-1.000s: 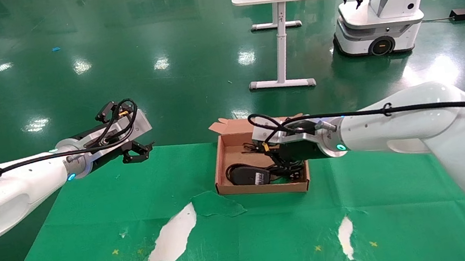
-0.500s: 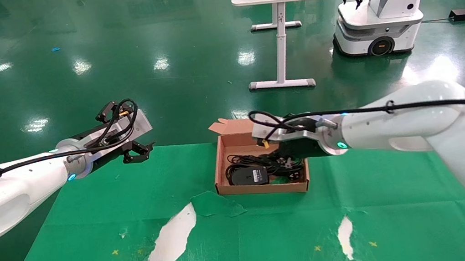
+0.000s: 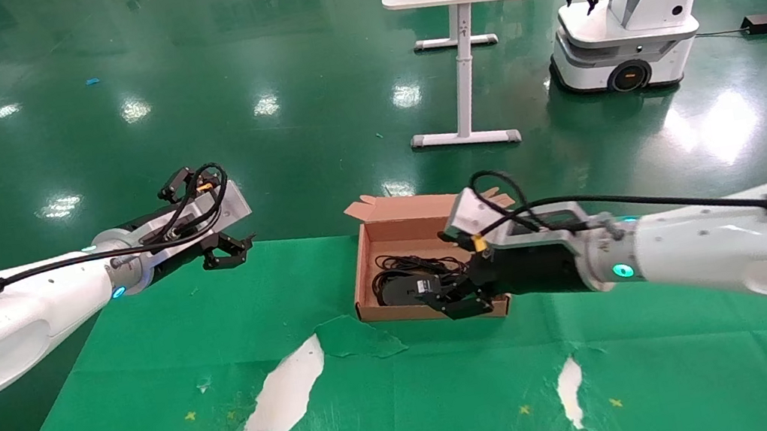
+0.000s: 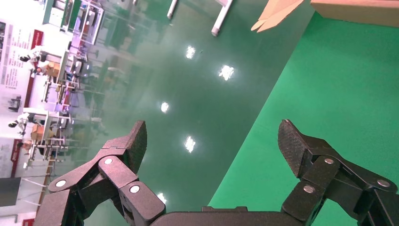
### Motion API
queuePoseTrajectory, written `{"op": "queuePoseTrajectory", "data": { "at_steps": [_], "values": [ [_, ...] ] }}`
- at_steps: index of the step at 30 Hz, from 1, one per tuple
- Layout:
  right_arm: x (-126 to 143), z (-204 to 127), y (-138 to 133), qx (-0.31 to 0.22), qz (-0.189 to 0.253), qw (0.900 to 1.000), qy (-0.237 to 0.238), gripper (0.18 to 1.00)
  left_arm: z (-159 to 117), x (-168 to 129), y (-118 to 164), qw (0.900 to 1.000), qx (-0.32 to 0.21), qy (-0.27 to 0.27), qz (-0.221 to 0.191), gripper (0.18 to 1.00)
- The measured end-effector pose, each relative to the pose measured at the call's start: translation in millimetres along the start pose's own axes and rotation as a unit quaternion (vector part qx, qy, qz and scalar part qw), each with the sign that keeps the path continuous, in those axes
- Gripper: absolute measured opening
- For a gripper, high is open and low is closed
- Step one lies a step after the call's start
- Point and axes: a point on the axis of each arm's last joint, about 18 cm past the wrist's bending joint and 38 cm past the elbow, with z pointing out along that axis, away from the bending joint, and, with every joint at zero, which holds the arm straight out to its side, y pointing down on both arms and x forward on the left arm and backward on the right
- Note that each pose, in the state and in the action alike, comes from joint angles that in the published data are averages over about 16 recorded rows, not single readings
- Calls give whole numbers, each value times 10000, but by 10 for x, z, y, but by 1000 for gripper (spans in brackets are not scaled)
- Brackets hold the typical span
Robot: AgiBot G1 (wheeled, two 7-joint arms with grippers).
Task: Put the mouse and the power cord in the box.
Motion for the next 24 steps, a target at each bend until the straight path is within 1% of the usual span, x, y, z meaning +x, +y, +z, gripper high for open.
{"op": "queuePoseTrajectory", "data": {
  "at_steps": [4,7,10,14,19,24],
  "values": [
    [-64,-167,13,305,226,9992,-129,843,-6,19,-2,10000,44,26,-62,1000],
    [-114,-304,16,529,368,9977,-227,885,-20,58,-9,9997,138,81,-193,1000],
    [-165,-450,11,747,487,9955,-328,930,-45,114,-20,9987,283,166,-392,1000],
    [-238,-656,-4,1026,609,9918,-469,966,-103,208,-44,9951,554,321,-753,1000],
    [-341,-930,-37,1352,706,9861,-660,989,-227,330,-91,9849,991,565,-1300,1000],
    [-458,-1216,-86,1647,744,9797,-872,999,-391,419,-142,9700,1428,806,-1797,1000]
  ]
}}
